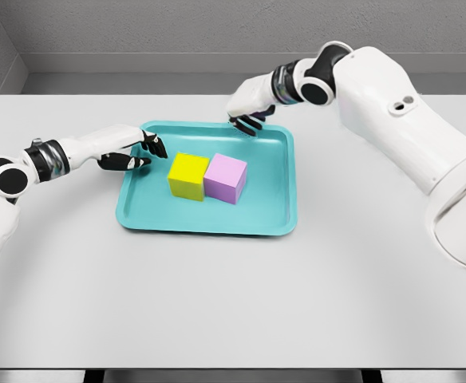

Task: Push two cubes

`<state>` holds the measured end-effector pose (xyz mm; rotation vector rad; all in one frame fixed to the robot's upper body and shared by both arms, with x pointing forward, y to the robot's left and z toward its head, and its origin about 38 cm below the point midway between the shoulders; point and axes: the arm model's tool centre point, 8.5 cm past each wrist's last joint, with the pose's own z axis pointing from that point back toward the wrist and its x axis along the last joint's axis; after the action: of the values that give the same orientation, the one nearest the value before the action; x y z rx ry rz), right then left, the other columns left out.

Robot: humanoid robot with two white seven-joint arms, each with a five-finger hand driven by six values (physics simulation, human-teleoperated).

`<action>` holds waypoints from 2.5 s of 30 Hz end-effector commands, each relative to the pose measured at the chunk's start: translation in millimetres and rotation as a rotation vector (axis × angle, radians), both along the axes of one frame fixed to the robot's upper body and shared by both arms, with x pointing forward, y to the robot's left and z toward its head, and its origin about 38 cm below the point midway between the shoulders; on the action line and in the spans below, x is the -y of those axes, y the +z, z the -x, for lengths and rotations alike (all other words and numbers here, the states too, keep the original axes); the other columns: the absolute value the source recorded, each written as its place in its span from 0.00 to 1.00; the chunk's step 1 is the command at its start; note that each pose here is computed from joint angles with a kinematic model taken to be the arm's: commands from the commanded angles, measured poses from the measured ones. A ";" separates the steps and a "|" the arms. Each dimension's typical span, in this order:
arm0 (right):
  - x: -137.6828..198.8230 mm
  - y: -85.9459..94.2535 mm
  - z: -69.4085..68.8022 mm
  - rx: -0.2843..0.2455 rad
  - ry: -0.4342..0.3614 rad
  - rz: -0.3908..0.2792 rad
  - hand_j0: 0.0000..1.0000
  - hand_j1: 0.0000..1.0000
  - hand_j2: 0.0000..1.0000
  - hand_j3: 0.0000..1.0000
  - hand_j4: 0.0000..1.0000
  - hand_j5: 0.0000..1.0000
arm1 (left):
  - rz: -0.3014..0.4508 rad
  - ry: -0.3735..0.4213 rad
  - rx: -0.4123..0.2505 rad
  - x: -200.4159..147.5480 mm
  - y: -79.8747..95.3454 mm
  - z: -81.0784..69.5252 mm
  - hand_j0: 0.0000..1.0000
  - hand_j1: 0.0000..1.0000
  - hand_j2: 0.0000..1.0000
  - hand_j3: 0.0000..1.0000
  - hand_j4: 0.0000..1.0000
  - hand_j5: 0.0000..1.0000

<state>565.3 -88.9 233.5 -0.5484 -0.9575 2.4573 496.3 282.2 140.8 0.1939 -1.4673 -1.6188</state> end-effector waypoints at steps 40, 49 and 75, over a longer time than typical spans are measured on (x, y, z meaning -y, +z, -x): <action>42.8 -31.8 74.4 -0.240 0.203 -0.040 0.13 0.13 0.13 0.13 0.13 0.13 | 0.008 0.014 -0.001 -6.6 -1.4 3.4 0.53 0.53 0.53 0.53 0.53 0.53; 36.7 -41.0 64.2 -0.241 0.179 0.003 0.13 0.13 0.13 0.13 0.13 0.13 | 0.014 0.017 -0.001 -7.6 -1.0 3.5 0.53 0.53 0.53 0.53 0.53 0.53; 22.5 -41.1 47.3 -0.222 0.144 0.017 0.13 0.13 0.13 0.13 0.13 0.13 | 0.139 -0.147 0.074 10.5 13.6 81.1 0.52 0.52 0.52 0.52 0.52 0.52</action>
<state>517.7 -113.1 192.2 -0.2126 -0.9101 2.5903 414.8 279.0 158.4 0.0808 -1.6729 -1.6388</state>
